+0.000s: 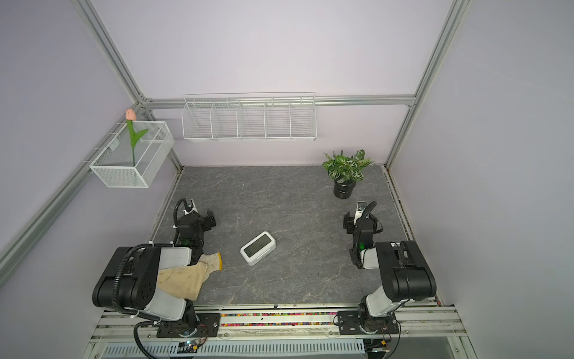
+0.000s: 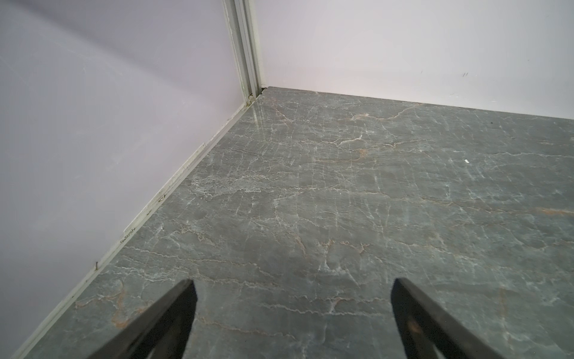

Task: Insert the battery into the alarm
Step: Reset both arms

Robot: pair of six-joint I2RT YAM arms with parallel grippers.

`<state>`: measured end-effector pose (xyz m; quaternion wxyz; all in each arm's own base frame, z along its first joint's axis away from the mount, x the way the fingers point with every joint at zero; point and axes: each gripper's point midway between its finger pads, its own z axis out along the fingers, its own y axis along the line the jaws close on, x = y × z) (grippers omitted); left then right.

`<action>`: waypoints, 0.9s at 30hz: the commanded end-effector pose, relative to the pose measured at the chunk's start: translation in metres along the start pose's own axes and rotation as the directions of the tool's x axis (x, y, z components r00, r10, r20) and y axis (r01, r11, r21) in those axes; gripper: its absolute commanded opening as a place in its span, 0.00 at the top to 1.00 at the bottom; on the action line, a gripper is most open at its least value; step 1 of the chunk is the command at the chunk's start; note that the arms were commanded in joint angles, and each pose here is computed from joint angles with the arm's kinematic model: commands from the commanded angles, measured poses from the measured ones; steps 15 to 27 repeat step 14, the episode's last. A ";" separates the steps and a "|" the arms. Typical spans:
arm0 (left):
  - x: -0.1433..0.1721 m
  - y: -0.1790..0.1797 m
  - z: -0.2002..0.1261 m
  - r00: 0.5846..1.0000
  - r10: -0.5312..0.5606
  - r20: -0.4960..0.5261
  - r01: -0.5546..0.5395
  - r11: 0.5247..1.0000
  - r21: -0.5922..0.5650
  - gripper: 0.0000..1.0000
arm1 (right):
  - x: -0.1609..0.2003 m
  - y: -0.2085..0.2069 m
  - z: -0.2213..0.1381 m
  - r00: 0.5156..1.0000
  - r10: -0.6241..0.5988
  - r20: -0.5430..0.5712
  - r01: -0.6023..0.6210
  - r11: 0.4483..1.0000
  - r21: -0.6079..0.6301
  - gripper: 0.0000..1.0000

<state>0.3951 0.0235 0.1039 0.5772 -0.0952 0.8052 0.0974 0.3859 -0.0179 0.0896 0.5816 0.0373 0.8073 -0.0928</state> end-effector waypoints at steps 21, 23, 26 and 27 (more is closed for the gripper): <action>-0.012 0.000 0.001 0.999 -0.023 0.028 0.023 1.000 0.007 0.01 | -0.010 0.005 -0.009 0.997 -0.022 0.073 0.024 0.999 -0.023 0.11; -0.012 0.000 0.001 0.999 -0.023 0.028 0.023 1.000 0.007 0.01 | -0.010 0.005 -0.009 0.997 -0.022 0.073 0.024 0.999 -0.023 0.11; -0.012 0.000 0.001 0.999 -0.023 0.028 0.023 1.000 0.007 0.01 | -0.010 0.005 -0.009 0.997 -0.022 0.073 0.024 0.999 -0.023 0.11; -0.012 0.000 0.001 0.999 -0.023 0.028 0.023 1.000 0.007 0.01 | -0.010 0.005 -0.009 0.997 -0.022 0.073 0.024 0.999 -0.023 0.11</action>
